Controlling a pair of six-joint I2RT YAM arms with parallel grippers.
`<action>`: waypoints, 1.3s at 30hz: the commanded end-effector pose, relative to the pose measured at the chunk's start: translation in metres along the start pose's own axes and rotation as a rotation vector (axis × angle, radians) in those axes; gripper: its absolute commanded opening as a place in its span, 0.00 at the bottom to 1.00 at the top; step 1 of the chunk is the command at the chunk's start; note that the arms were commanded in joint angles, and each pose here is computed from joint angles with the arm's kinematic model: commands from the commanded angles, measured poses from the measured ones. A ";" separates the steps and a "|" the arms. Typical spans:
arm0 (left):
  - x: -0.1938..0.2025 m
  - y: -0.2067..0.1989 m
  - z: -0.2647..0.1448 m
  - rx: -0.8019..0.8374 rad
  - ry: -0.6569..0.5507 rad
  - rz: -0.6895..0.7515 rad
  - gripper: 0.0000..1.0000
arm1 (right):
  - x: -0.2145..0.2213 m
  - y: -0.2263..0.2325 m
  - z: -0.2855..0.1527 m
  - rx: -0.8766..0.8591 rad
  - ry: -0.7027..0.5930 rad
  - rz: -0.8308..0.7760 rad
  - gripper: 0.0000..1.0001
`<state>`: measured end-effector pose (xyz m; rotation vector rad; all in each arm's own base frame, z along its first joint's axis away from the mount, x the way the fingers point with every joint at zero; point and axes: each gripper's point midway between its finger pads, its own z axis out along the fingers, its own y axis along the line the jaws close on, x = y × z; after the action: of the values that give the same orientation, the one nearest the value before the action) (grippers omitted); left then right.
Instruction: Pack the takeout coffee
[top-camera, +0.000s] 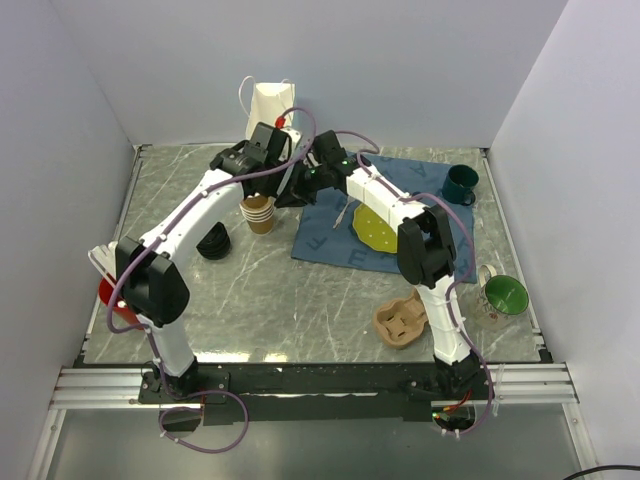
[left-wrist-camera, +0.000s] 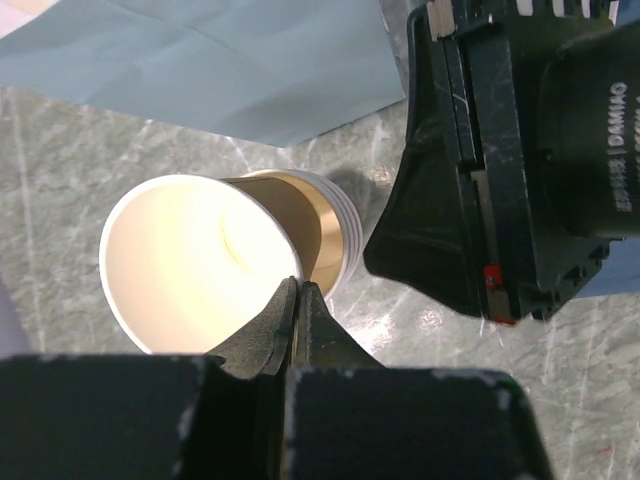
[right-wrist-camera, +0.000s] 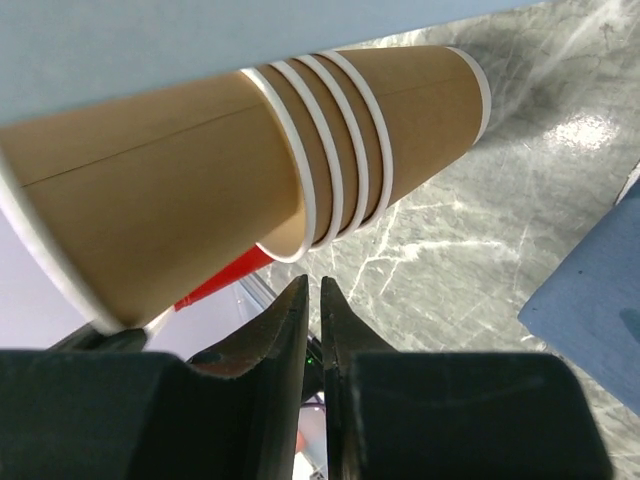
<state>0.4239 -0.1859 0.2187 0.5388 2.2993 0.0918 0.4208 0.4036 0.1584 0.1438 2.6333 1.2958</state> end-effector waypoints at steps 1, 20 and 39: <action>-0.025 0.004 -0.043 -0.064 -0.098 0.025 0.01 | -0.010 0.026 -0.033 -0.053 -0.052 -0.043 0.18; -0.047 -0.046 -0.165 -0.091 -0.251 -0.059 0.01 | 0.050 -0.033 -0.179 0.227 -0.137 -0.124 0.31; 0.100 -0.191 -0.132 0.082 0.106 -0.194 0.01 | 0.164 -0.043 -0.363 0.325 -0.470 -0.270 1.00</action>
<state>0.1998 -0.2741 0.2096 0.5066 2.4175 0.0545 0.1943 0.1470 0.2931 0.1603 2.3823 0.7267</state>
